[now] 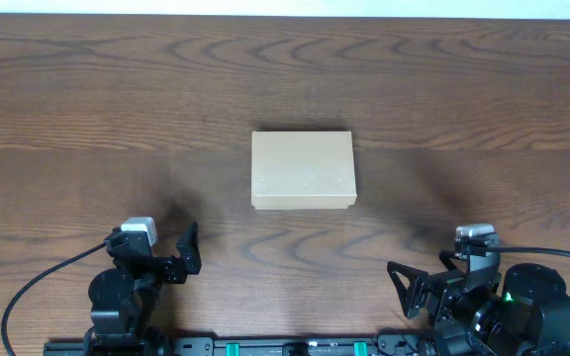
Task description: Pack container
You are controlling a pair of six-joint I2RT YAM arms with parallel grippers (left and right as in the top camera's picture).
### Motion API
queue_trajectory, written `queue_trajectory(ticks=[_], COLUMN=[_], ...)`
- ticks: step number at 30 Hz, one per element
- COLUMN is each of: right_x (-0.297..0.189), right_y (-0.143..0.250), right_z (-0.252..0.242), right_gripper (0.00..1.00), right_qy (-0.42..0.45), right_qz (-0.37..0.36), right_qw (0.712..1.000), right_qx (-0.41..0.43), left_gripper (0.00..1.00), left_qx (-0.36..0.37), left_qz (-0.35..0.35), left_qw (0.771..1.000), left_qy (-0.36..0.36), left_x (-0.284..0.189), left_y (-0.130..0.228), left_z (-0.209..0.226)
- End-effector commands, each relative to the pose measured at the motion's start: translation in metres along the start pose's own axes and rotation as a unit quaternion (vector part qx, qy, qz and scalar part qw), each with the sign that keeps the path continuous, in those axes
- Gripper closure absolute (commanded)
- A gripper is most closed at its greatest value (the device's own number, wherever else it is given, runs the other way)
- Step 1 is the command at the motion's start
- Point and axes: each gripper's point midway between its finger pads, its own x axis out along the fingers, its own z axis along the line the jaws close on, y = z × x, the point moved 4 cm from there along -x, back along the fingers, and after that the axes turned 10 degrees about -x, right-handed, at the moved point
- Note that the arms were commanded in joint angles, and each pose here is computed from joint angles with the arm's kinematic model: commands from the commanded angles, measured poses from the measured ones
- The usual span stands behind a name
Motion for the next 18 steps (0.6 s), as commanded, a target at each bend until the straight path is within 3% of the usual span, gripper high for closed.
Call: queue_trajectory(ticks=[1, 18], right_x=[-0.0009, -0.0013], right_y=[0.0008, 0.003], right_z=[0.0003, 0.0026], right_gripper=[0.01, 0.01], right_qy=[0.0, -0.007], right_qz=[-0.002, 0.002], right_qw=[1.0, 1.0], right_qx=[0.003, -0.003], left_gripper=[0.05, 0.04], left_qx=[-0.009, -0.009], left_qz=[0.004, 0.004], left_qw=[1.0, 1.0], left_qy=[-0.002, -0.002], left_x=[0.0028, 0.0028], left_y=[0.0051, 0.0051], left_z=[0.0031, 0.0031])
